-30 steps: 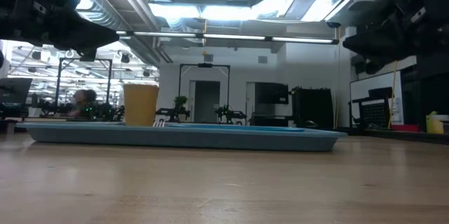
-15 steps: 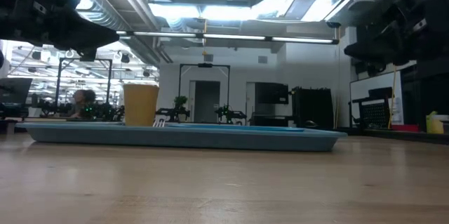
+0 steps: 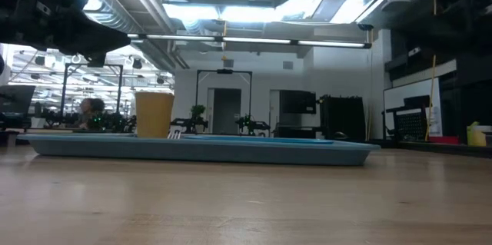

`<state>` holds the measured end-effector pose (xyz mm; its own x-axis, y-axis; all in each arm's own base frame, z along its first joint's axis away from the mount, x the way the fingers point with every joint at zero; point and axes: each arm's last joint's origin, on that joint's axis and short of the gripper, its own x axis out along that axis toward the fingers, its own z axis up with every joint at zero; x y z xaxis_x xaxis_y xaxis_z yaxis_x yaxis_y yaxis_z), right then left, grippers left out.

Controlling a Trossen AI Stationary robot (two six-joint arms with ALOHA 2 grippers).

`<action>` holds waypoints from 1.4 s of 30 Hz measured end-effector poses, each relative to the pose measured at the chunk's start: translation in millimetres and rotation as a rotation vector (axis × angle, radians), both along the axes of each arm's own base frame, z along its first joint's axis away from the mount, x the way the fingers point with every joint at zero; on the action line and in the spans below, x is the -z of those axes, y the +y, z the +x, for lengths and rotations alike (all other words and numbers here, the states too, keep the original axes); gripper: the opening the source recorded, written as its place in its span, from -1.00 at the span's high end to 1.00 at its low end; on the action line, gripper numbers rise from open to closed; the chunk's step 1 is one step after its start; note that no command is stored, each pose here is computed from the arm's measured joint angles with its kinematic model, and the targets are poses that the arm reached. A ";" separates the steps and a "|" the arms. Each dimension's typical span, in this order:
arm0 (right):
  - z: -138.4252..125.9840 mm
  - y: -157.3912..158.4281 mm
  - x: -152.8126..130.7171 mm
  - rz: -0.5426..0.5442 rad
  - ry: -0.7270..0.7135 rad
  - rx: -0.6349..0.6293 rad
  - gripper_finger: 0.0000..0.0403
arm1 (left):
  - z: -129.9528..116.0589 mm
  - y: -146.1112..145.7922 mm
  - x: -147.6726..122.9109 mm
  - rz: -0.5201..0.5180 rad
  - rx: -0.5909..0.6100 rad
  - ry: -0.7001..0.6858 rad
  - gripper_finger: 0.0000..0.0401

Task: Pick and place plate/cup/fork/spoon on tray
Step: Return to Home Position

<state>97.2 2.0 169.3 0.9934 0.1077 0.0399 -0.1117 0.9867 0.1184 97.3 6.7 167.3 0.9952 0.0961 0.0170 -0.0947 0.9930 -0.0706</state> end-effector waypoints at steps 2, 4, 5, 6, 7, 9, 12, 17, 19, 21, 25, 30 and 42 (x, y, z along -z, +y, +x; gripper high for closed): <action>-0.1 2.2 0.0 0.007 0.001 -0.023 0.75 | 0.0 0.0 0.0 0.000 0.000 0.000 0.74; -0.2 4.2 0.0 0.021 0.003 -0.044 0.75 | 0.0 0.0 0.0 0.000 0.000 0.000 0.74; -0.2 5.0 0.0 0.029 0.004 -0.053 0.75 | 0.0 0.0 0.0 0.000 0.001 0.000 0.74; -0.3 5.8 0.0 0.032 0.005 -0.061 0.75 | 0.0 0.0 0.0 0.000 0.000 0.000 0.74; -0.4 6.5 0.0 0.031 0.004 -0.068 0.75 | 0.0 0.0 0.0 0.000 0.000 0.000 0.74; -0.5 7.9 0.0 0.027 0.004 -0.082 0.75 | 0.0 0.0 0.0 0.000 0.001 0.000 0.74; -0.6 9.0 0.0 -0.005 -0.001 -0.091 0.75 | 0.0 0.0 0.0 0.000 0.000 0.000 0.74; -0.5 8.5 0.1 -0.014 -0.001 -0.073 0.75 | 0.0 0.0 0.0 0.000 0.000 0.000 0.74; -0.4 7.8 0.3 0.043 0.008 -0.052 0.75 | 0.0 0.0 0.0 0.000 0.000 0.000 0.74; -0.3 7.4 0.7 0.072 0.016 -0.038 0.75 | 0.0 0.0 0.0 0.000 0.001 0.000 0.74; -0.3 7.5 0.6 0.081 0.017 -0.041 0.75 | 0.0 0.0 0.0 0.000 0.000 0.000 0.74; -0.3 7.5 0.6 0.081 0.017 -0.041 0.75 | 0.0 0.0 0.0 0.000 0.000 0.000 0.74; -0.2 7.5 0.6 0.079 0.016 -0.043 0.75 | 0.0 0.0 0.0 0.000 0.000 0.000 0.74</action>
